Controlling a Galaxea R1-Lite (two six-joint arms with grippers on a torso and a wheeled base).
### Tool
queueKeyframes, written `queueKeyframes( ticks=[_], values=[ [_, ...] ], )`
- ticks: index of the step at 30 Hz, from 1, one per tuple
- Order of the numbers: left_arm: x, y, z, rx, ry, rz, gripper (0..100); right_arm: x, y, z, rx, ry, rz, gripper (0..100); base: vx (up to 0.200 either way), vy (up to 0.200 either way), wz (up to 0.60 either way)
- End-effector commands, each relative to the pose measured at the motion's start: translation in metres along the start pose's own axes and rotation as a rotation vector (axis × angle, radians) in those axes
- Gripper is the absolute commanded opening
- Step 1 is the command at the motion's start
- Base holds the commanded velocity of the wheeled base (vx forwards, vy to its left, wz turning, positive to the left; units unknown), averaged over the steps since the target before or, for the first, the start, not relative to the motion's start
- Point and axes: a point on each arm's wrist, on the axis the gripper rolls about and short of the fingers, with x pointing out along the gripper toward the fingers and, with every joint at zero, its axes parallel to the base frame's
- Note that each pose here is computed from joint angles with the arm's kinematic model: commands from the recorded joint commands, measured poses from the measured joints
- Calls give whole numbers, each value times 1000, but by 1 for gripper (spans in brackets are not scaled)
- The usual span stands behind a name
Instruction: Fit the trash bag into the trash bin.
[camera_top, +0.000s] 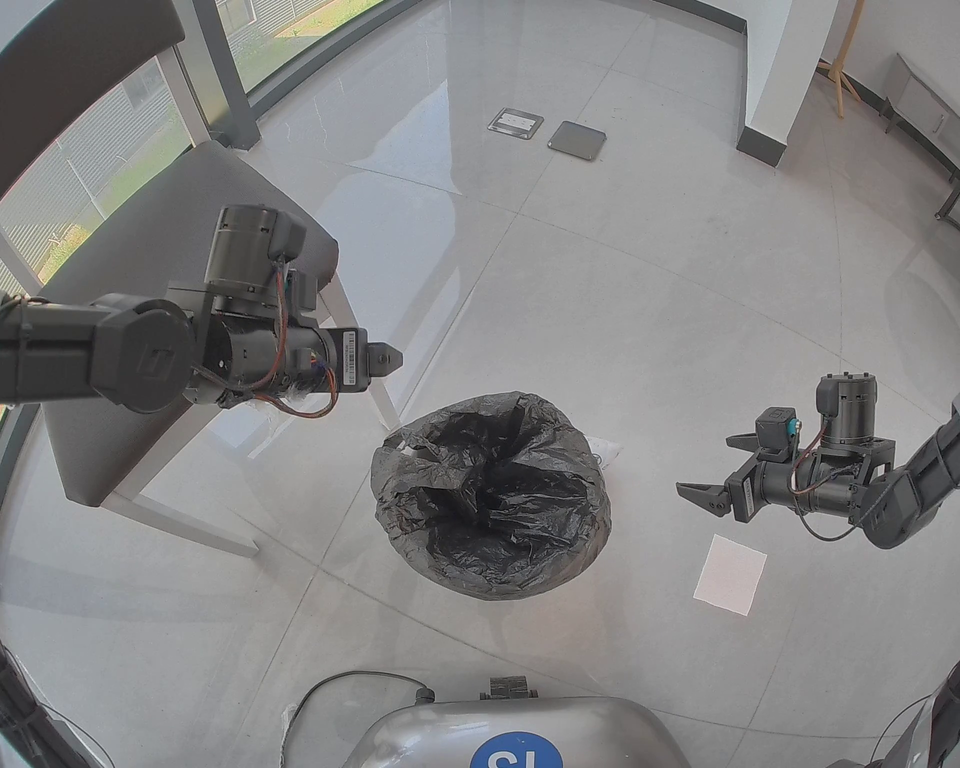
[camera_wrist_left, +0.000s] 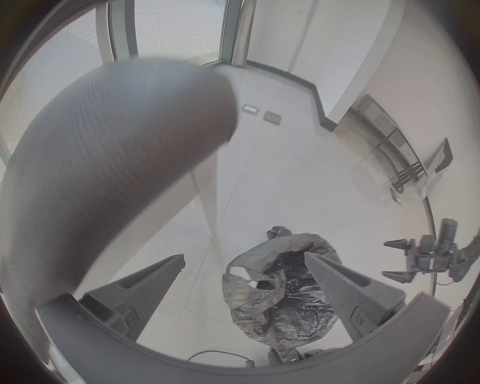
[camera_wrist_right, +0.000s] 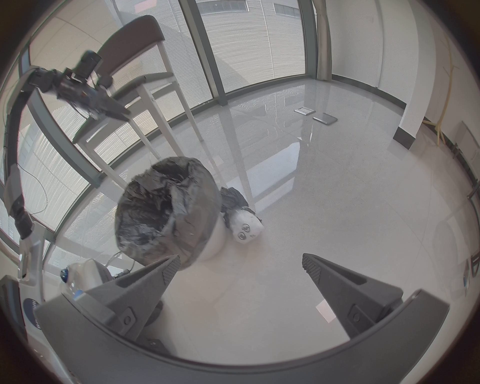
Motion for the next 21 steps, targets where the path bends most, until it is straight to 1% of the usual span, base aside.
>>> queueKeyframes(
  ticks=[1,6,9,14,17,21],
  values=[
    [-39,-14,15,9,-104,-61,100,34,-20,-21,8,60,-12,100,0,0,0],
    [-58,-22,21,16,-146,-95,100,66,-27,-21,-15,50,1,100,0,0,0],
    [-68,-23,24,16,-171,-105,100,86,-19,-25,-27,59,32,100,0,0,0],
    [-87,-29,30,21,-214,-136,100,109,-12,-32,-39,65,61,100,0,0,0],
    [-91,-29,33,18,-232,-141,100,125,-4,-28,-56,47,85,100,0,0,0],
    [-95,-30,41,13,-262,-145,100,140,-1,-23,-73,20,95,100,0,0,0]
  ],
)
